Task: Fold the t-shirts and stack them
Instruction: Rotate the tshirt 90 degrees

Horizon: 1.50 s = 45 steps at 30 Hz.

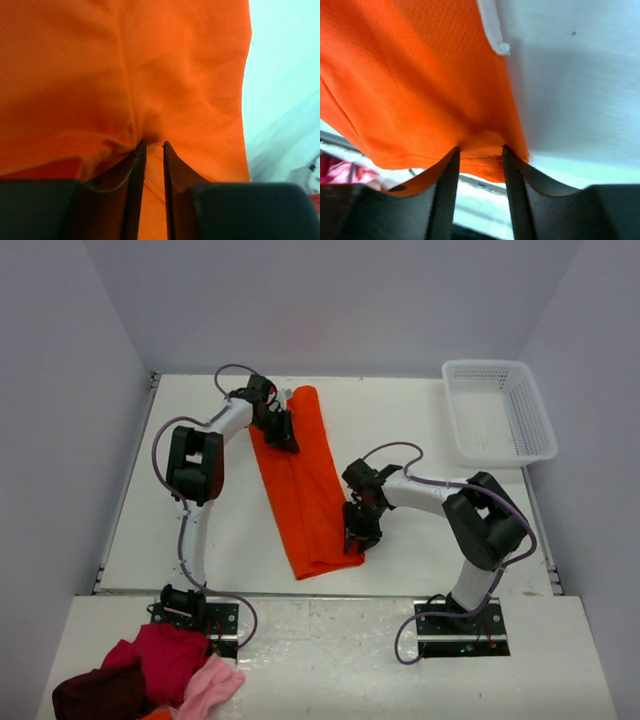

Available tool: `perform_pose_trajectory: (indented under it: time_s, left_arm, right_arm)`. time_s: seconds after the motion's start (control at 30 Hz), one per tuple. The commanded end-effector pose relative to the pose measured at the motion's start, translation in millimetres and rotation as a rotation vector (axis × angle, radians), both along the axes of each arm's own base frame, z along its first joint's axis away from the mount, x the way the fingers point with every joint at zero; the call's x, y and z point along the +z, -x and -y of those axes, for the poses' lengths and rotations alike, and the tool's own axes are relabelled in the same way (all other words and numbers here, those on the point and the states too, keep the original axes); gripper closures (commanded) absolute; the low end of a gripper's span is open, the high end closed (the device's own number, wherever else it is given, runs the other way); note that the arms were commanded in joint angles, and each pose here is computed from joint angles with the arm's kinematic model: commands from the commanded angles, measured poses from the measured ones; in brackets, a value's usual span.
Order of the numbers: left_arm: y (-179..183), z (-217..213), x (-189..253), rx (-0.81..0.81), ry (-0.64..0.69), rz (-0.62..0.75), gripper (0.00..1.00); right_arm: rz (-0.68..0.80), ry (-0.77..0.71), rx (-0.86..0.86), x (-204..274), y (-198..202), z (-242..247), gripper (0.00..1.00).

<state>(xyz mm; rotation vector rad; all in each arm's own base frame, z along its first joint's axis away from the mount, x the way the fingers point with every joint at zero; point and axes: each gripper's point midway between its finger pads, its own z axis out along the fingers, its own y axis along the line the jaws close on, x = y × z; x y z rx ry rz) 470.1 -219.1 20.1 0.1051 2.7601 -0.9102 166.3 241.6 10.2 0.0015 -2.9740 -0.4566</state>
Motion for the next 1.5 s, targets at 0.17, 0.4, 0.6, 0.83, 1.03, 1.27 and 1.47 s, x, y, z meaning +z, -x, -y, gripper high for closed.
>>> perform_pose_trajectory:
  time_s: [0.17,0.4,0.6,0.83,1.03,1.27,1.47]
  left_arm:
    - [-24.6,-37.3,76.2,0.103,-0.144,0.264,0.43]
    - [-28.4,-15.1,97.4,0.067,-0.118,0.281,0.18]
    - [-15.7,-23.6,89.7,0.134,-0.182,0.227,0.30]
    - [-2.3,-28.8,49.8,0.112,-0.232,0.129,1.00]
    - [-17.9,-25.2,24.4,0.095,-0.247,0.103,1.00]
    - [-35.0,-15.5,-8.4,0.079,-0.228,0.077,1.00]
    - [-44.6,-3.6,-17.8,0.053,-0.174,0.086,1.00]
  right_arm:
    - [0.237,0.147,0.094,15.5,-30.6,28.3,0.48]
    - [0.288,0.080,0.113,39.9,-32.1,17.7,0.49]
    - [0.315,0.091,0.125,51.8,-33.6,22.4,0.51]
    - [0.273,0.154,0.108,33.6,-32.6,27.9,1.00]
    - [0.234,0.147,0.120,14.3,-35.4,19.2,1.00]
    - [0.155,0.104,0.091,-10.0,-24.9,8.0,1.00]
    - [0.116,0.100,0.117,-17.2,-0.8,10.3,1.00]
